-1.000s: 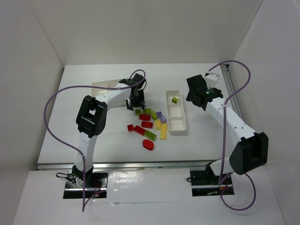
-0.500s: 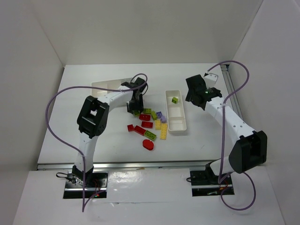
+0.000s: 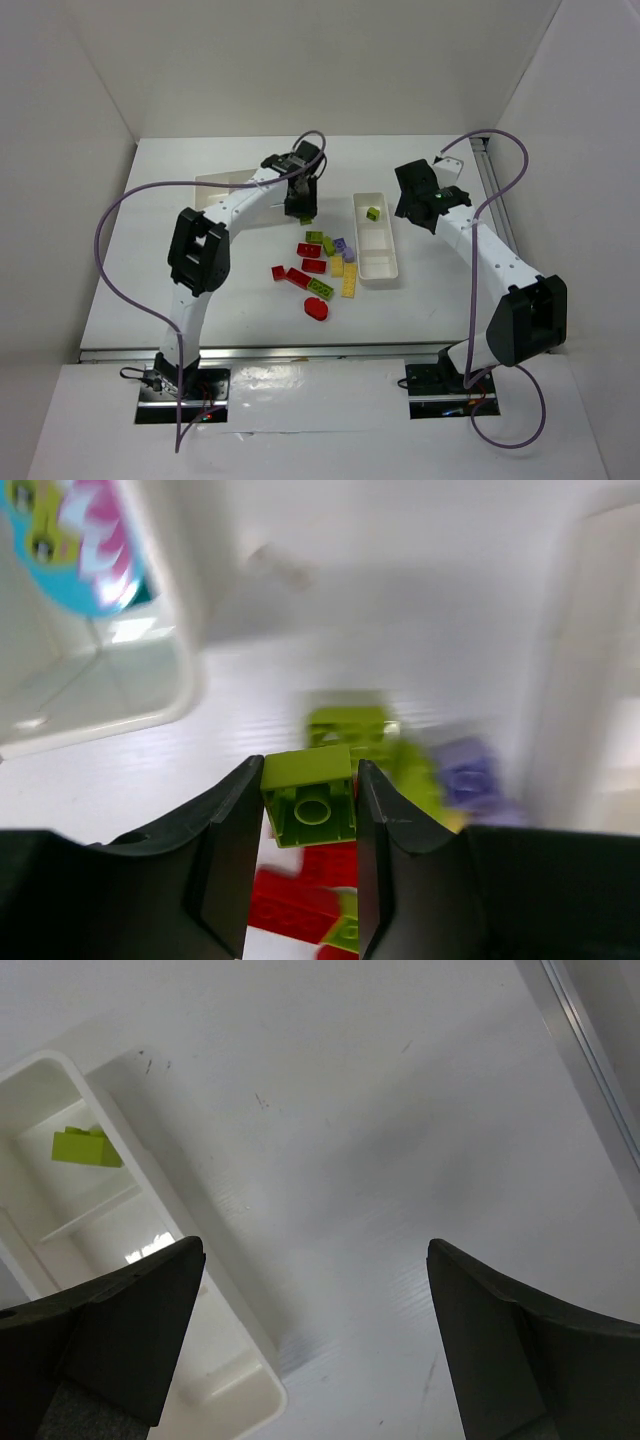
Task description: Sort the legos into containers by color
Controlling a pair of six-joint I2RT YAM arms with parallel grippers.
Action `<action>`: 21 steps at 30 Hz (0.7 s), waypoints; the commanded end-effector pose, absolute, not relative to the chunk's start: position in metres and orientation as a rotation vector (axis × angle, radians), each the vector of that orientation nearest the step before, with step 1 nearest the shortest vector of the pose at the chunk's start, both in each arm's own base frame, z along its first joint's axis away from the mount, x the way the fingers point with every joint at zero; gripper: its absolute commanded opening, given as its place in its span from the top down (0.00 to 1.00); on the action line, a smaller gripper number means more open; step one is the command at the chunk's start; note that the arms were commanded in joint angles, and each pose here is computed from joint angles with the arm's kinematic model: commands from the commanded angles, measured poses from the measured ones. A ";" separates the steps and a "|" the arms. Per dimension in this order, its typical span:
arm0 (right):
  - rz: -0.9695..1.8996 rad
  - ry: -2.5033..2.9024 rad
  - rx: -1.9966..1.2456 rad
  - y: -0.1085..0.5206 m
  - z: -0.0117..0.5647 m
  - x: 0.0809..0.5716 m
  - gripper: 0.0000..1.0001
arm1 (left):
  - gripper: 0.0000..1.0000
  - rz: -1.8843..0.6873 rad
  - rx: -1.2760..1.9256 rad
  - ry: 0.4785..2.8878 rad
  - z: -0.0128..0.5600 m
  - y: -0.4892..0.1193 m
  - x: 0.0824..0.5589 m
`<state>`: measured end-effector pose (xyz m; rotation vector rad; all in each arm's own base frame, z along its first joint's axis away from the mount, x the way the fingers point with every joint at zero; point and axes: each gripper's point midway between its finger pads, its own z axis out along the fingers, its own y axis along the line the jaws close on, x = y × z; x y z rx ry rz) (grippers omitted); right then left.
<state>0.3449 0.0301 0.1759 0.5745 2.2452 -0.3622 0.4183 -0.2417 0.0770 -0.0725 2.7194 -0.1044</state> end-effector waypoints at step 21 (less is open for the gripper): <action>-0.383 1.992 0.746 -0.009 0.237 0.319 0.00 | 0.62 -0.756 0.259 2.377 0.144 -0.419 0.478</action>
